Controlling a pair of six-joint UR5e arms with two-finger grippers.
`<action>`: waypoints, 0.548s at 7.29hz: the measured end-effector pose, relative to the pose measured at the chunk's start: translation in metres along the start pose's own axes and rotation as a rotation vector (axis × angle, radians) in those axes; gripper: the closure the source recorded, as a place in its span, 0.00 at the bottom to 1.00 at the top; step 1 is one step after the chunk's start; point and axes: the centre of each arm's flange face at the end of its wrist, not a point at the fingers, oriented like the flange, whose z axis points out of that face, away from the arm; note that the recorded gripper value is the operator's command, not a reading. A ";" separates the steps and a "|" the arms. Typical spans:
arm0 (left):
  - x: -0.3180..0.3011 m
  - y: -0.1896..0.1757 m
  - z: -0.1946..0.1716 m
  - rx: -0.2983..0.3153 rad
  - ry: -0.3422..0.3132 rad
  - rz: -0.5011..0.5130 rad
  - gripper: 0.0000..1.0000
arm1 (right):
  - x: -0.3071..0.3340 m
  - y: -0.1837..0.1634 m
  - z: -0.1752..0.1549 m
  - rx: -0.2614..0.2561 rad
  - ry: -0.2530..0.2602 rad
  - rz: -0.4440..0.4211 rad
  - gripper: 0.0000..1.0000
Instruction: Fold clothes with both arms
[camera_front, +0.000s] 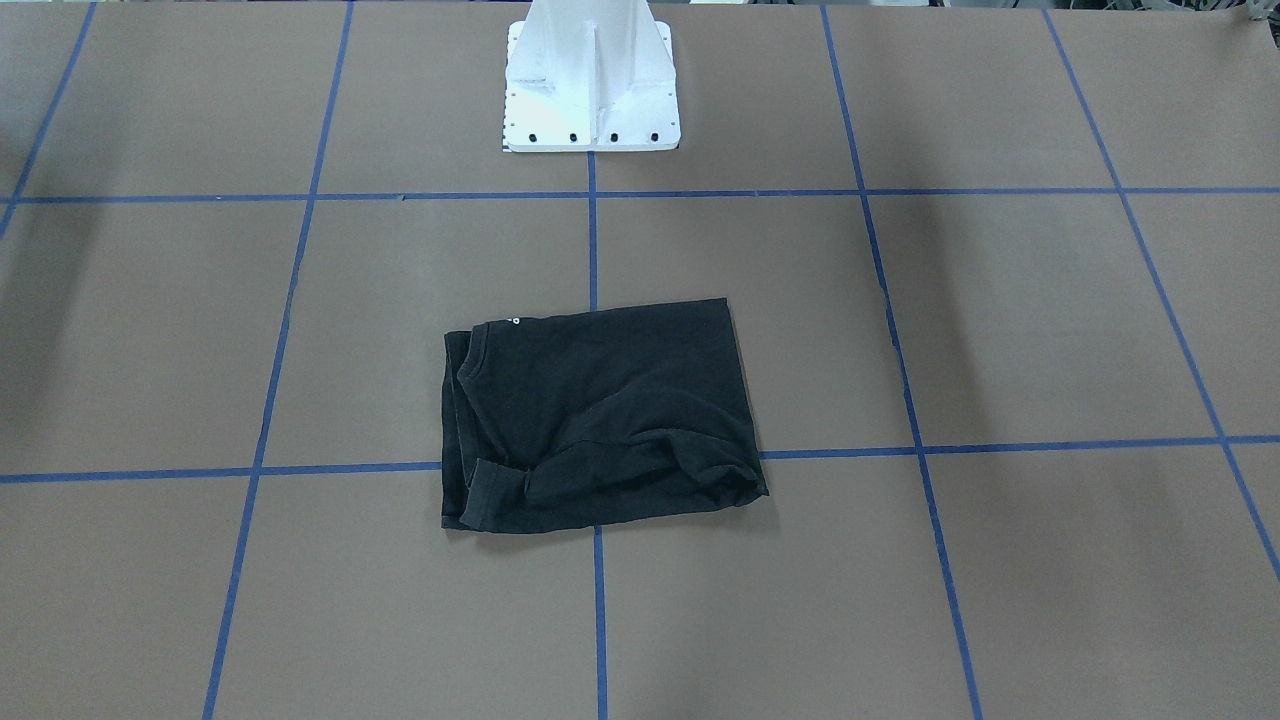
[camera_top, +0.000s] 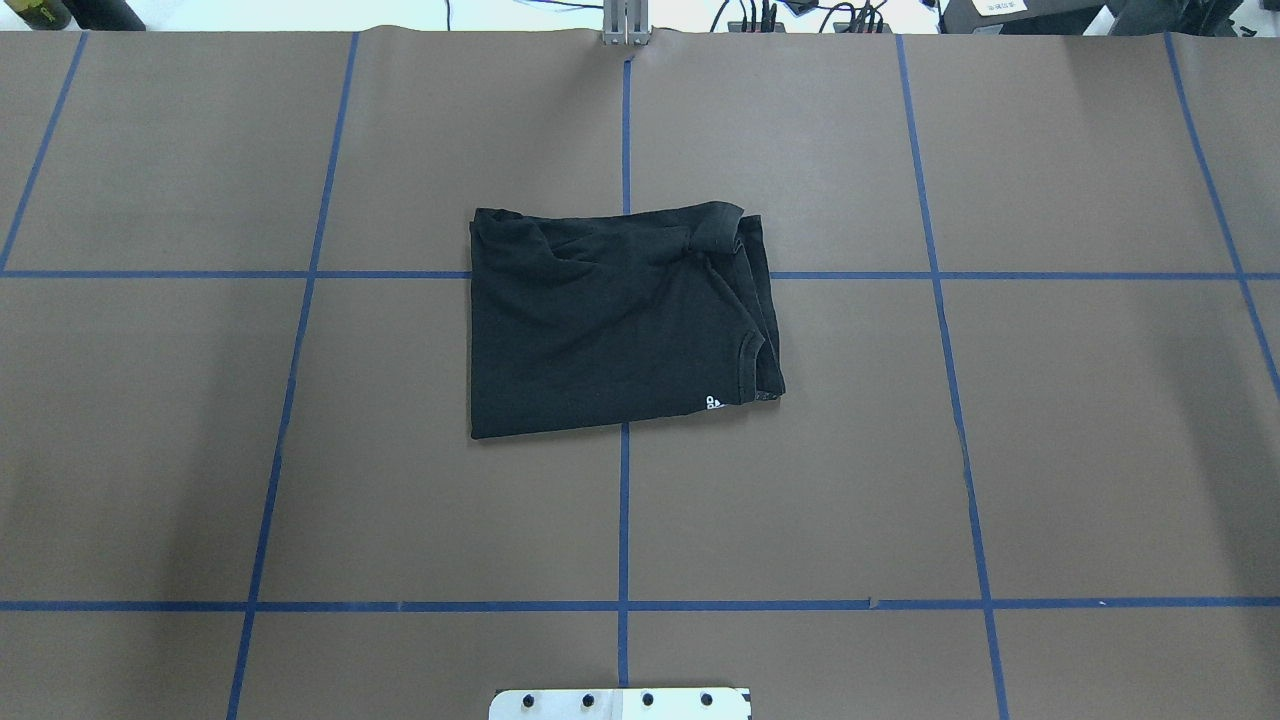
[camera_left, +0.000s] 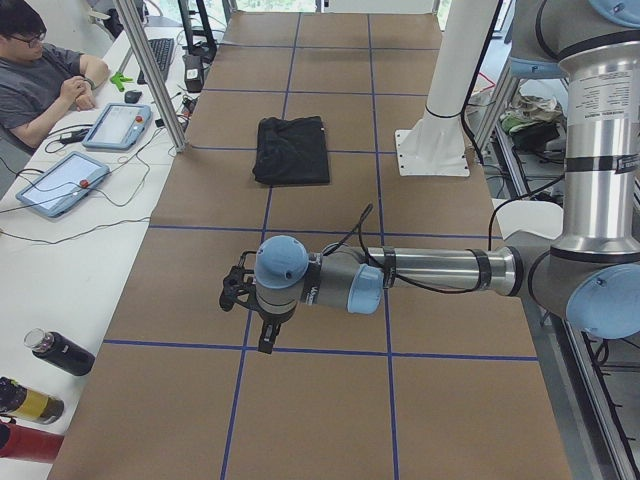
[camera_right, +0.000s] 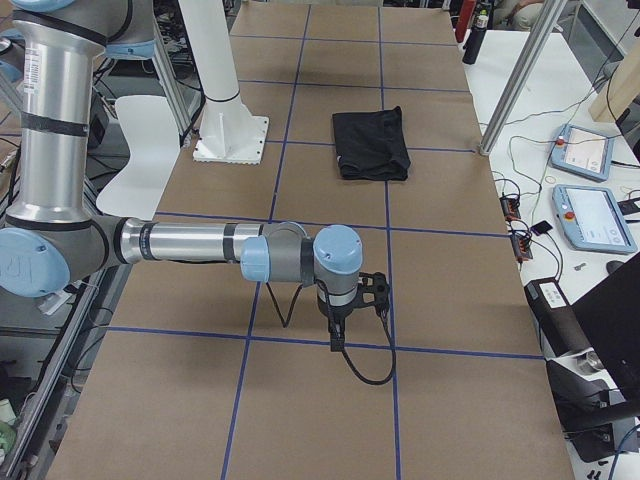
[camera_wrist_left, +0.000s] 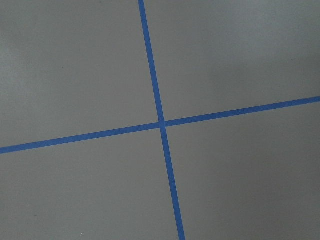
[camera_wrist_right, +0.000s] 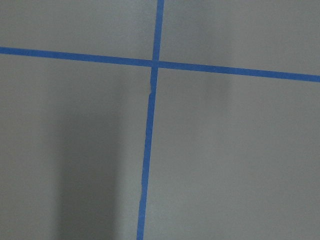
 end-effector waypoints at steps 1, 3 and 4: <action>-0.003 0.004 0.001 -0.001 -0.015 0.003 0.00 | 0.000 0.000 0.000 0.000 0.000 -0.002 0.00; -0.005 0.007 0.002 0.004 -0.033 0.011 0.00 | 0.000 0.000 0.000 0.001 -0.001 -0.003 0.00; -0.005 0.007 0.002 0.006 -0.034 0.013 0.00 | 0.000 0.000 0.000 0.001 -0.002 -0.004 0.00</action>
